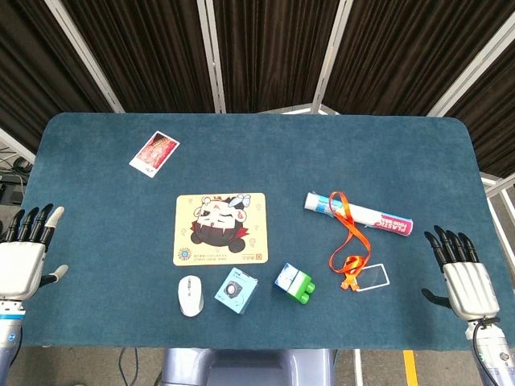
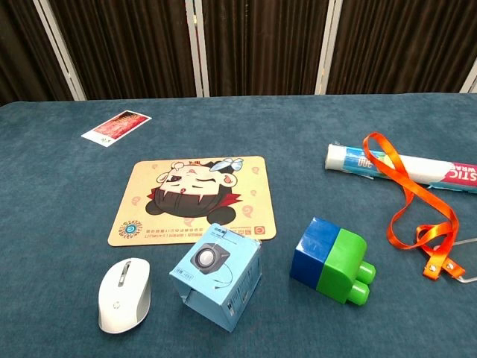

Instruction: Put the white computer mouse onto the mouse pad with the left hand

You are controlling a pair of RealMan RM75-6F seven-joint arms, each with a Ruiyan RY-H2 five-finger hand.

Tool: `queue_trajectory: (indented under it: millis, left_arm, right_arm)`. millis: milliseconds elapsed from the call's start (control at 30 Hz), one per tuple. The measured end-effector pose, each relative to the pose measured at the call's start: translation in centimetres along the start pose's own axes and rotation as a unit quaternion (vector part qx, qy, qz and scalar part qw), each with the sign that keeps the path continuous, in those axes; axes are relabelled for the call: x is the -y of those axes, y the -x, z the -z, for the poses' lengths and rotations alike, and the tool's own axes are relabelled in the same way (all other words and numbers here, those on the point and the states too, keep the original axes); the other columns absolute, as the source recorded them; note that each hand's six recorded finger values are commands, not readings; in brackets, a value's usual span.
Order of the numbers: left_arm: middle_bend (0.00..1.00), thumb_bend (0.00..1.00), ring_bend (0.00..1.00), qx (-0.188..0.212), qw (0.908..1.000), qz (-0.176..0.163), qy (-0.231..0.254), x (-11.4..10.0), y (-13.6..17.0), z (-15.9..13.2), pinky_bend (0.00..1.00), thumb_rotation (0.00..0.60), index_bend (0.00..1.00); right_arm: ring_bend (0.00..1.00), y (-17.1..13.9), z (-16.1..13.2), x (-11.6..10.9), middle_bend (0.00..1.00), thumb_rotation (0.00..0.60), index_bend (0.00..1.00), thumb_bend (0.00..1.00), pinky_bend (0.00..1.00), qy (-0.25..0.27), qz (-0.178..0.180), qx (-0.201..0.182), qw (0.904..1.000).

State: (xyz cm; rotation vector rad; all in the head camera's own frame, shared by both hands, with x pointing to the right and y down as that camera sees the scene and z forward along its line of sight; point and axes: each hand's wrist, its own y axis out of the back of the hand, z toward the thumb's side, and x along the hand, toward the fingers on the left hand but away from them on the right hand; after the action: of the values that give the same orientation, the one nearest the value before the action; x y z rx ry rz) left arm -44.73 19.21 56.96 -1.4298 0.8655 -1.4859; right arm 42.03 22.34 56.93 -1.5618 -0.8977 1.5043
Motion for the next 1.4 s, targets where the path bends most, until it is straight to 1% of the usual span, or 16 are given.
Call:
queue_trajectory:
  millis: [800, 1000, 1133, 1233, 1333, 1400]
  left_arm:
    - [0.0, 0.11, 0.0, 0.0, 1.0, 0.003, -0.008, 0.1, -0.1, 0.0, 0.0, 0.6, 0.0]
    - [0.0, 0.11, 0.0, 0.011, 0.9998, 0.01, -0.01, 0.2, -0.3, -0.3, 0.0, 0.6, 0.0]
    - [0.0, 0.11, 0.0, 0.04, 0.9989, 0.021, -0.011, 0.2, -0.8, -1.0, 0.0, 0.6, 0.01]
    - [0.0, 0.11, 0.0, 0.081, 0.9962, 0.025, -0.02, -0.2, -1.6, -2.0, 0.0, 0.6, 0.05]
    - [0.0, 0.11, 0.0, 0.135, 0.9898, 0.023, -0.037, -0.8, -2.5, -3.6, 0.0, 0.6, 0.07]
    - [0.0, 0.12, 0.0, 0.178, 0.9824, 0.024, -0.052, -1.1, -3.1, -5.0, 0.0, 0.6, 0.08]
  right_arm:
    - [0.0, 0.0, 0.0, 0.0, 0.0, 0.6, 0.0, 0.08, 0.0, 0.0, -0.001, 0.001, 1.0]
    - [0.0, 0.0, 0.1, 0.0, 0.0, 0.6, 0.0, 0.09, 0.0, 0.001, 0.0, 0.002, 1.0]
    - [0.0, 0.0, 0.0, 0.0, 0.0, 0.6, 0.0, 0.09, 0.0, 0.001, 0.001, 0.001, 1.0]
    - [0.0, 0.0, 0.0, 0.0, 0.0, 0.6, 0.0, 0.08, 0.0, 0.0, 0.001, 0.001, 1.0]
    - [0.0, 0.0, 0.0, 0.0, 0.0, 0.6, 0.0, 0.08, 0.0, -0.001, 0.001, 0.002, 1.0]
    - [0.0, 0.0, 0.0, 0.0, 0.0, 0.6, 0.0, 0.08, 0.0, -0.001, 0.001, 0.002, 1.0]
